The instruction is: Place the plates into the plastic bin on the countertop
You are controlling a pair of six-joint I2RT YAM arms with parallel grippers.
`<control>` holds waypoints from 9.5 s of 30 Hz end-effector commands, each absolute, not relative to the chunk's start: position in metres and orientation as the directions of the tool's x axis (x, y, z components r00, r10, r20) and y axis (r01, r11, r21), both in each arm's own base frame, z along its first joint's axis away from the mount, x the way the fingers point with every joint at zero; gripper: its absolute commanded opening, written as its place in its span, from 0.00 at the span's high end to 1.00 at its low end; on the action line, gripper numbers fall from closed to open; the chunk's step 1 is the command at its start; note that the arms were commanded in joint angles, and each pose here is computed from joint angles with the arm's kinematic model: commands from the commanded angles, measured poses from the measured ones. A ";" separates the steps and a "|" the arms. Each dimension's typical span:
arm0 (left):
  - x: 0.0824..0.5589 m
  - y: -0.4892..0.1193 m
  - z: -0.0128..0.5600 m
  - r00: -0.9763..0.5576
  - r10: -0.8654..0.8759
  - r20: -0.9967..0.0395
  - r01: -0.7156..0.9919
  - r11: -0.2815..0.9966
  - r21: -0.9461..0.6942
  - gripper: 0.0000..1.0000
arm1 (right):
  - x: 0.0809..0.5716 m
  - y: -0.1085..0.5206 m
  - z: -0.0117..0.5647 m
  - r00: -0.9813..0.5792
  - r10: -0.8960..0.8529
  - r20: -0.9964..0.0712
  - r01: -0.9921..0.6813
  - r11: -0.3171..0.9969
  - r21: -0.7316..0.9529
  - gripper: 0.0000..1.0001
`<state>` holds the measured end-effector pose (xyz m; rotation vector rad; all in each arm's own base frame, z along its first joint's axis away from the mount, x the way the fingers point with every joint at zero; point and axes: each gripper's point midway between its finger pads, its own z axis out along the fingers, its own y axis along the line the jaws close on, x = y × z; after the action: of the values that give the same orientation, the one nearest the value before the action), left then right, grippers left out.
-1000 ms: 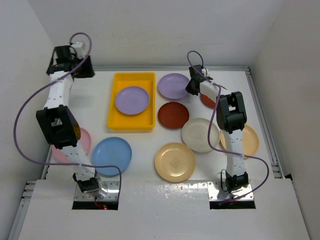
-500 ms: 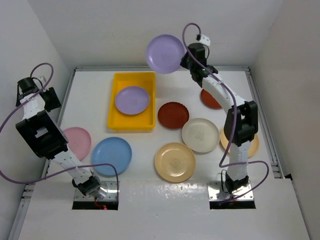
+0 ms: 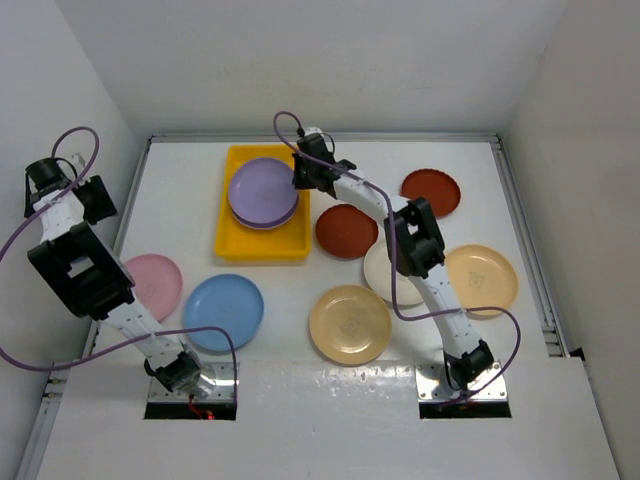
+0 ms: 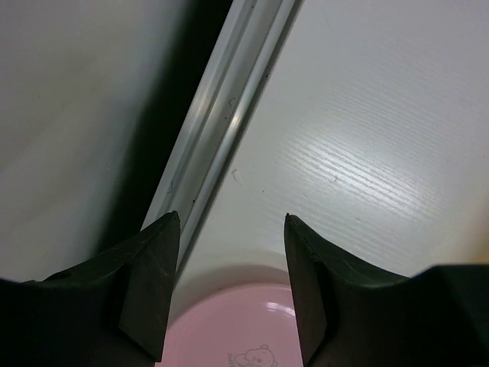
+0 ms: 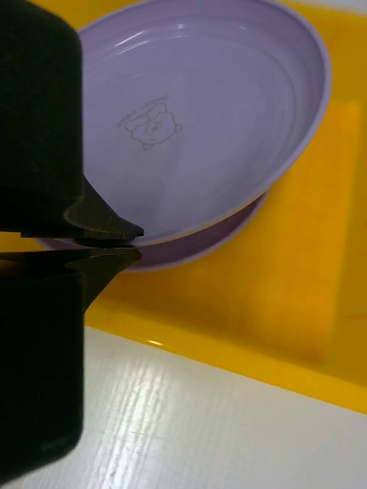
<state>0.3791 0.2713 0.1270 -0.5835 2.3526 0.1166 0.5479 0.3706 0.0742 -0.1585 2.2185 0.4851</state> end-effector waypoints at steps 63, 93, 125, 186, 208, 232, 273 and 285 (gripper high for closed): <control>0.342 0.284 0.196 -0.693 -0.271 -0.668 -0.344 0.939 -0.024 1.00 | 0.504 0.205 0.208 -0.508 0.199 -0.838 -0.149 0.938 0.314 0.40; 0.525 -0.042 0.123 -0.756 0.158 -0.635 0.309 0.941 -0.134 1.00 | 0.447 0.117 0.188 -0.541 0.249 -0.804 0.057 0.964 0.260 0.39; 0.427 0.044 0.160 -0.744 0.274 -0.609 0.372 0.928 -0.036 0.50 | 0.343 0.039 -0.003 -0.940 -0.145 -0.310 -0.143 0.989 -0.029 0.46; 0.374 0.127 0.117 -0.832 0.065 -0.550 0.158 0.980 -0.123 0.50 | 0.542 0.368 0.077 -0.698 0.086 -0.711 -0.253 0.899 0.357 0.88; 0.237 0.036 0.035 -0.812 0.486 -0.323 0.559 0.806 -0.195 0.35 | 0.498 0.336 0.205 -0.520 0.014 -0.854 -0.382 0.891 0.247 0.40; 0.225 0.030 0.060 -0.684 0.621 -0.381 0.686 0.726 -0.049 1.00 | 0.435 0.208 0.196 -0.579 0.067 -0.812 -0.199 0.955 0.221 0.40; 0.540 -0.035 0.163 -0.566 0.212 -0.797 0.502 0.855 -0.129 0.99 | 0.443 0.159 0.173 -0.670 0.143 -0.728 -0.034 0.974 0.222 0.43; 0.517 -0.051 0.131 -0.643 0.268 -0.717 0.542 0.821 -0.180 0.79 | 0.408 0.158 0.152 -0.758 0.036 -0.652 -0.115 0.975 0.188 0.40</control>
<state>0.5207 -0.0393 0.1212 0.5441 2.3132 -0.4719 0.4196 0.1617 0.1383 -0.0150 2.4291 0.2761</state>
